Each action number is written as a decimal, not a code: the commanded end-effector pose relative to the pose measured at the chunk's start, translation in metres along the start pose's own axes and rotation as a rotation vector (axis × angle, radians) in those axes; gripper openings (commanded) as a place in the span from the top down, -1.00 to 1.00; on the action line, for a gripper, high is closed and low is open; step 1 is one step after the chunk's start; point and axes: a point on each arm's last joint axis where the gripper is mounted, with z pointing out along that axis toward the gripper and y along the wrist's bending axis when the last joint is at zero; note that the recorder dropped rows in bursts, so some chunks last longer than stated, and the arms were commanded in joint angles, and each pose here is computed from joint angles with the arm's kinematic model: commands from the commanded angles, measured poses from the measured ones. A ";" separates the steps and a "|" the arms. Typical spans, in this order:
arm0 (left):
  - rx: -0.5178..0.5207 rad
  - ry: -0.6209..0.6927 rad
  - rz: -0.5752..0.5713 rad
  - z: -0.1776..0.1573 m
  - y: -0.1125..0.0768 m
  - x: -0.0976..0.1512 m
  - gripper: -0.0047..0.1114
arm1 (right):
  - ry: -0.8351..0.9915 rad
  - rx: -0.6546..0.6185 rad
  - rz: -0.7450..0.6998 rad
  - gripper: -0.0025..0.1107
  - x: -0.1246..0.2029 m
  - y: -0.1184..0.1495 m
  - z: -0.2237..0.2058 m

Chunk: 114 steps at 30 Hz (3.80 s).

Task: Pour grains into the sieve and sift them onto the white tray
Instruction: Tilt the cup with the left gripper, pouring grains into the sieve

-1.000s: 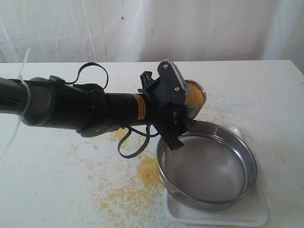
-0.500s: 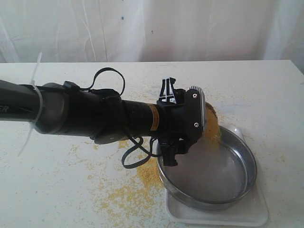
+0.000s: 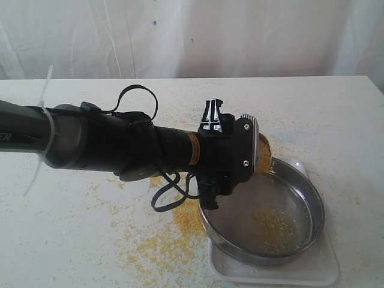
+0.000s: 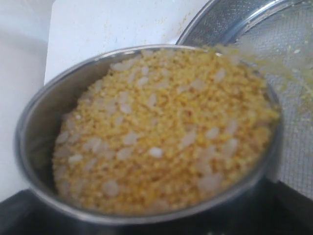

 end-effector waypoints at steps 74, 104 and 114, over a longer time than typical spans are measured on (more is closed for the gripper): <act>-0.275 0.042 0.905 0.012 0.042 -0.021 0.92 | -0.007 0.000 -0.014 0.96 0.000 0.000 0.000; 0.116 0.123 1.327 0.041 0.047 -0.018 0.92 | -0.007 0.000 -0.014 0.96 0.000 0.000 0.000; 0.083 0.124 1.389 0.037 0.051 -0.026 0.92 | -0.007 0.000 -0.014 0.96 0.000 0.000 0.000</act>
